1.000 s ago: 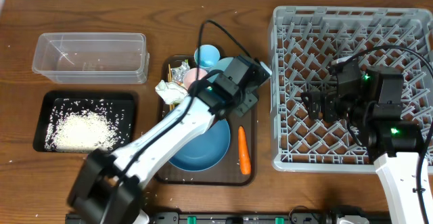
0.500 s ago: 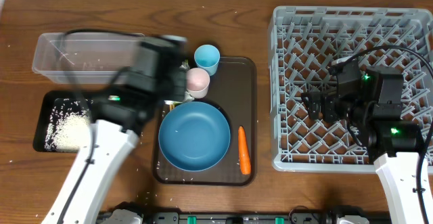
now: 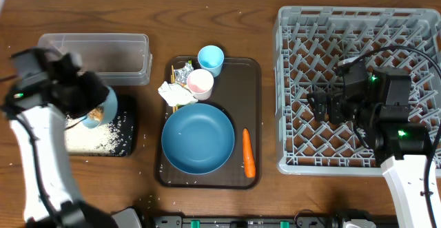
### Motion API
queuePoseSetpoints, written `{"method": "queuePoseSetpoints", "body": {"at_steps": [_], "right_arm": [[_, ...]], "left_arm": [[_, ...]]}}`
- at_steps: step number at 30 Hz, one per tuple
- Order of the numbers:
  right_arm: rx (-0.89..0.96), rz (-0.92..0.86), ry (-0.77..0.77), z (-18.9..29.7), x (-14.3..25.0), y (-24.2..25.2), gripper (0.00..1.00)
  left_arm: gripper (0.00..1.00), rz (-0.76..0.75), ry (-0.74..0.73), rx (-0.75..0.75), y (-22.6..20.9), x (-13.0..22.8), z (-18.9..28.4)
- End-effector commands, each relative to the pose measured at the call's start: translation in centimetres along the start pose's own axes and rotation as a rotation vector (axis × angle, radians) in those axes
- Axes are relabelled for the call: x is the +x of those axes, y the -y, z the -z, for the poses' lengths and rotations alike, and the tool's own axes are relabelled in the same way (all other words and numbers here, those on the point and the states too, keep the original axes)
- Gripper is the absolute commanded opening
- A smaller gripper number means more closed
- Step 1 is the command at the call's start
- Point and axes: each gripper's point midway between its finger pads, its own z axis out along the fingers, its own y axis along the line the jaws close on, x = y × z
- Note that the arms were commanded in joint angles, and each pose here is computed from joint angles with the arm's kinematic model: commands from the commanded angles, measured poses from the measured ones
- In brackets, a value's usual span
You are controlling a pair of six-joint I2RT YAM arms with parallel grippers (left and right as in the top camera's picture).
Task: Sort waste into correct bins and load items into the dishwasher rack
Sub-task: 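Carry the light-blue bowl over the black tray, then tilt the bowl to dump the food scraps onto the black tray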
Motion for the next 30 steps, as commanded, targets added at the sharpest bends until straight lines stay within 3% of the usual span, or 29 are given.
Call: {"method": "queuePoseSetpoints", "body": {"at_steps": [1,11,18,30], "right_arm": [[-0.004,0.004,0.02,0.3,-0.9,-0.3,0.99],[-0.003,0.005,0.024,0.3,-1.0,-0.3,0.99],[-0.003,0.005,0.024,0.3,-1.0,-0.3,0.99],[-0.004,0.004,0.021,0.3,-0.9,-0.3,0.99]], "left_arm": [[0.06,0.021,-0.016,0.331,1.0,-0.6,0.5],[0.06,0.207,0.159,0.889,-3.6,-4.9,3.0],[0.06,0.415,0.093,0.899,-6.7,-4.3,0.9],[0.06,0.457,0.097,0.898,-7.4,-4.4,1.1]]}}
